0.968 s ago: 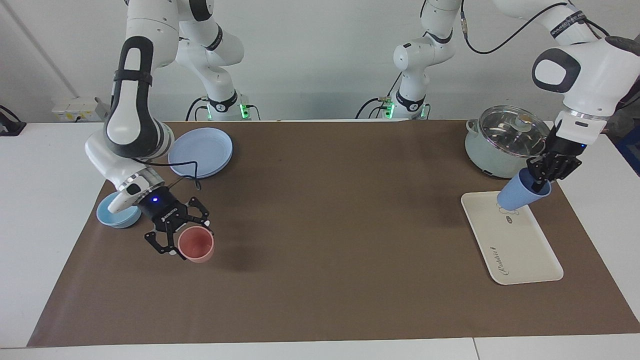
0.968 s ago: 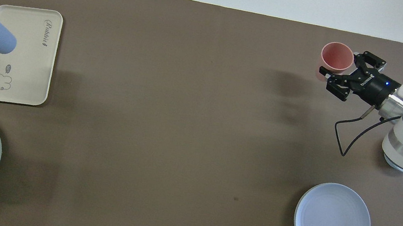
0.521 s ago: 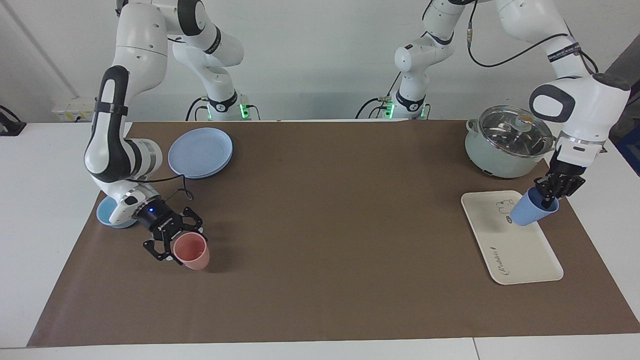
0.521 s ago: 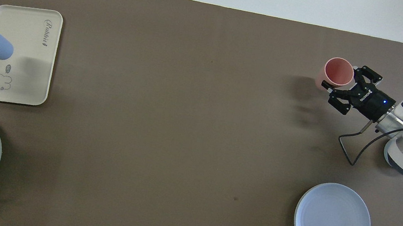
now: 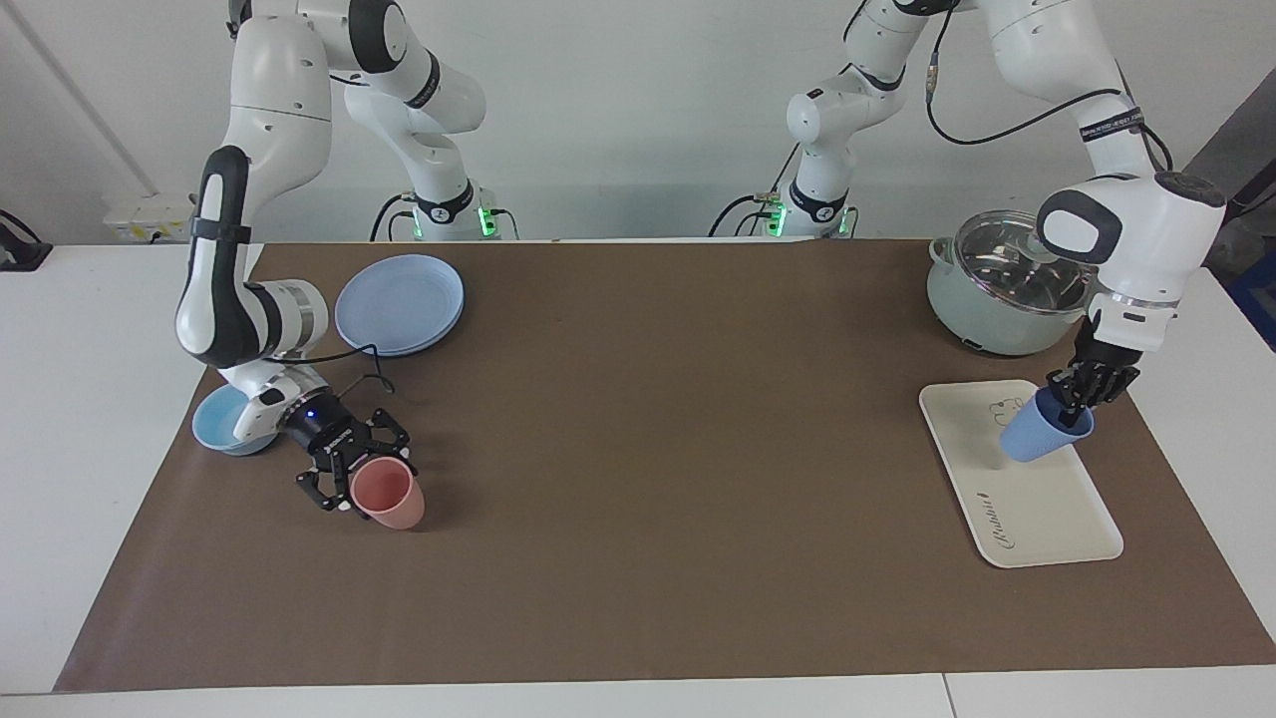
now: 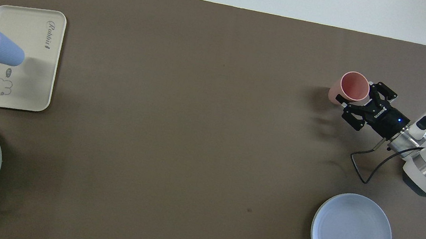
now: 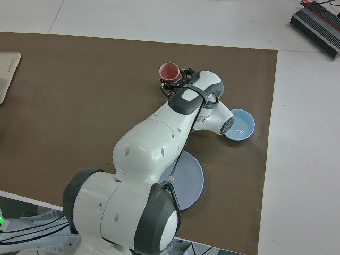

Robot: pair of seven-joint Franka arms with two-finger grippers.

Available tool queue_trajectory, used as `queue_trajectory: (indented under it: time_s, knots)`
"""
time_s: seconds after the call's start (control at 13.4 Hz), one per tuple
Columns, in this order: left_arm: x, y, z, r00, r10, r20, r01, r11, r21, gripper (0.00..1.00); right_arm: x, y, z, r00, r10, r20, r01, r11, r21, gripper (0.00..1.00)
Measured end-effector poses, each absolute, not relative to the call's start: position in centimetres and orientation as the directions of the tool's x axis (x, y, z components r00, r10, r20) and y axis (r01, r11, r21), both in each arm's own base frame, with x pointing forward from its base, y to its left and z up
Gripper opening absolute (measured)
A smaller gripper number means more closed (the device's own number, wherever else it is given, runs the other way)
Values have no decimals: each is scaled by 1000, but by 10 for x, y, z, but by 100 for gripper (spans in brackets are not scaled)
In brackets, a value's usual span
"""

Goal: Place cup on tray

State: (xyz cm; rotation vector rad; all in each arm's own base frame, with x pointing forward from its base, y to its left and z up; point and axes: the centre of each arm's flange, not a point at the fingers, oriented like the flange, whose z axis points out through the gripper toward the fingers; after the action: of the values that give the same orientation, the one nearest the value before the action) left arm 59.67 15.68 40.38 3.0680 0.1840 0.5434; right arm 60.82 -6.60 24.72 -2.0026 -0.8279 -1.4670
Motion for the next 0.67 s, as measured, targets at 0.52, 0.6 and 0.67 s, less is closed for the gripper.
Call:
queue_trajectory:
  time_s: [0.52, 0.6, 0.67]
  knots:
    - [601, 153, 410, 926, 123, 357, 116, -992, 43, 84, 606, -66, 249, 167, 180, 969, 750, -661, -6, 100]
    - [603, 153, 414, 927, 122, 354, 114, -993, 45, 95, 607, -66, 254, 153, 174, 973, 755, -656, -2, 100]
    - [606, 152, 422, 936, 118, 331, 107, -993, 51, 100, 609, -66, 263, 136, 172, 976, 755, -655, 10, 100]
